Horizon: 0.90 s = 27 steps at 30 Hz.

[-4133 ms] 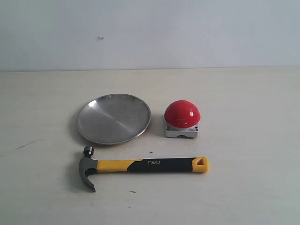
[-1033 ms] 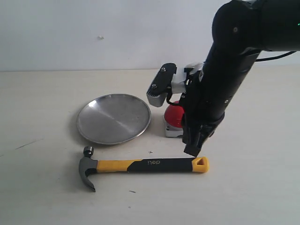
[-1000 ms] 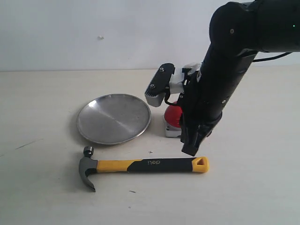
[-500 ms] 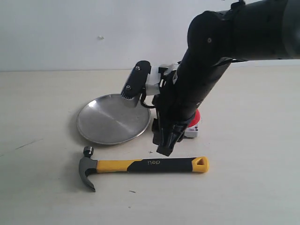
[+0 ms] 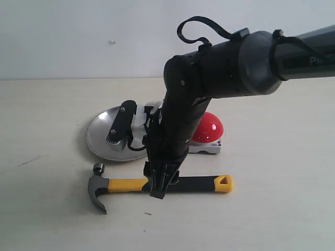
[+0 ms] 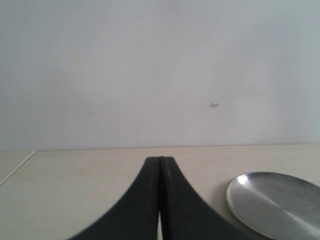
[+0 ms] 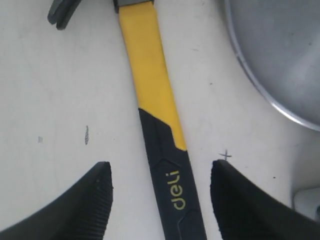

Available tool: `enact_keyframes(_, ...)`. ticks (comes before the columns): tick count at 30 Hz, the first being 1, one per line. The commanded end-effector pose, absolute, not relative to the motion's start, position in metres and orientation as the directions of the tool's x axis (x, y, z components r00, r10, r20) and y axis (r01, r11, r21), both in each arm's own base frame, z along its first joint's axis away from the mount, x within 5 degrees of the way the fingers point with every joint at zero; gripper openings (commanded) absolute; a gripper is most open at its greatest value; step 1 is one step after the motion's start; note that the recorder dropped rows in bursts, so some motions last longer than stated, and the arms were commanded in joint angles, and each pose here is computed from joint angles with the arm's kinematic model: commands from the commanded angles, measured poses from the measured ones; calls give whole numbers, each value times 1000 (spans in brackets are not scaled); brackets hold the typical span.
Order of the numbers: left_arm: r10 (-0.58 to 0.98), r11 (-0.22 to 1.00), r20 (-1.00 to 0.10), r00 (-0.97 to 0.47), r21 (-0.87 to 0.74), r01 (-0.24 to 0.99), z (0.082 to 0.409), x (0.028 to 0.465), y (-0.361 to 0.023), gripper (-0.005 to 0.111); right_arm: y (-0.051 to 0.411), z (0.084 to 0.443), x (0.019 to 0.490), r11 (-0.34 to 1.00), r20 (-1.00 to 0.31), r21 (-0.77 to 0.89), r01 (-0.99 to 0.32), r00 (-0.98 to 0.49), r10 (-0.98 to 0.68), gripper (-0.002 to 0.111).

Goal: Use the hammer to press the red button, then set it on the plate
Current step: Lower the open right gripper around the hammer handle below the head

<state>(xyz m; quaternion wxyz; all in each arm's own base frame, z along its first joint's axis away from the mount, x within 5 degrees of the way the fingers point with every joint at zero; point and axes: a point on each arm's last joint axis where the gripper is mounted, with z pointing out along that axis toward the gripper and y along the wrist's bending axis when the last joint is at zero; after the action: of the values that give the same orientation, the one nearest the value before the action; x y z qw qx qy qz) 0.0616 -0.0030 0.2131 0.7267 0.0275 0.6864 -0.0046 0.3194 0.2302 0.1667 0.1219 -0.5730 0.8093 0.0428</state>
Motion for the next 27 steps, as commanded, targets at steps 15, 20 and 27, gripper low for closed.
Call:
enact_keyframes(15,30,998,-997,71,33,45,214,61,-3,0,268,139,328,148,-190,-84,-985,-130,-973,57)
enact_keyframes(20,30,998,-997,71,33,45,214,61,-3,0,273,140,334,183,-204,-87,-979,-162,-966,56)
enact_keyframes(27,30,998,-997,71,33,45,214,61,-3,0,279,128,338,186,-207,-75,-980,-167,-964,56)
